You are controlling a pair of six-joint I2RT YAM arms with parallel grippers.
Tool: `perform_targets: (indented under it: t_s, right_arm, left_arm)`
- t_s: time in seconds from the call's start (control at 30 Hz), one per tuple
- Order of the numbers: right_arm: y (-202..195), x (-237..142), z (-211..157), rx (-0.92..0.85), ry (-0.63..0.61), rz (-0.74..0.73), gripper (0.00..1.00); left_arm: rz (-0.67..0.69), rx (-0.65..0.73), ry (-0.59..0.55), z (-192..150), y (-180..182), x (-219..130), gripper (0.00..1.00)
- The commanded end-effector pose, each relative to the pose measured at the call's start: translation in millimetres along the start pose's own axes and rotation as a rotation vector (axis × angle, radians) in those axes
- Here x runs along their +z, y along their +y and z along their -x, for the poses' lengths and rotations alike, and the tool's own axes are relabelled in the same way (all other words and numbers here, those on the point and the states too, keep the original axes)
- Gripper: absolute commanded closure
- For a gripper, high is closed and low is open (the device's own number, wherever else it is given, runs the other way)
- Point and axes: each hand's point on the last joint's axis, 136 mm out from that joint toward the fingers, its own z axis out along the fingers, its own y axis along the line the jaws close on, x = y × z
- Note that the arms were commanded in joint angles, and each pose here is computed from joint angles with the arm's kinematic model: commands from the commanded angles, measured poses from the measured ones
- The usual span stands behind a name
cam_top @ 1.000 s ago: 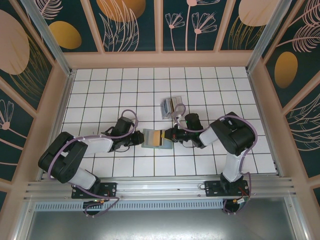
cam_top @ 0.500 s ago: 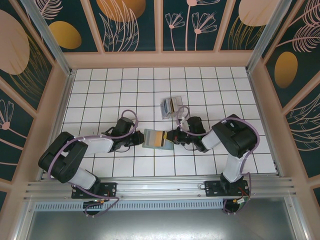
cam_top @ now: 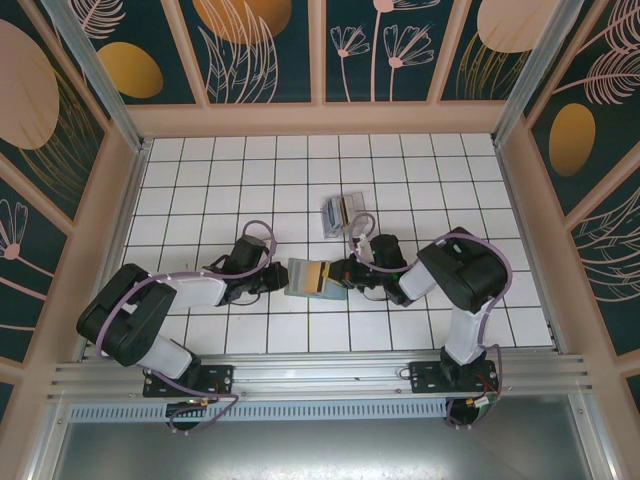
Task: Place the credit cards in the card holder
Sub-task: Insert the credit card into the card slot.
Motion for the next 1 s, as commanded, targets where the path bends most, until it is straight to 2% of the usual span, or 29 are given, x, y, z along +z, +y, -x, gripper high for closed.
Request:
perform_targets:
  t_s: [0.0, 0.23, 0.37, 0.77, 0.9, 0.97]
  right_arm:
    - [-13, 9, -13, 0.029, 0.045, -0.044, 1.0]
    - [-13, 17, -17, 0.023, 0.071, -0.056, 1.0]
    - [-15, 21, -17, 0.027, 0.074, -0.071, 0.94]
    - [-11, 51, -8, 0.001, 0.04, -0.161, 0.98]
    - [-13, 56, -8, 0.004, 0.046, -0.177, 0.9]
    - [-16, 56, -8, 0.002, 0.048, -0.196, 0.89]
  left_arm:
    - [0.034, -0.026, 0.065, -22, 12, 2, 0.88]
    - [0.041, -0.028, 0.057, -20, 13, 2, 0.89]
    - [0.04, -0.031, 0.058, -21, 14, 1, 0.89]
    - [0.019, -0.031, 0.046, -20, 9, -3, 0.9]
    - [0.018, -0.029, 0.044, -21, 10, -4, 0.9]
    - [0.029, -0.034, 0.037, -21, 13, -5, 0.89]
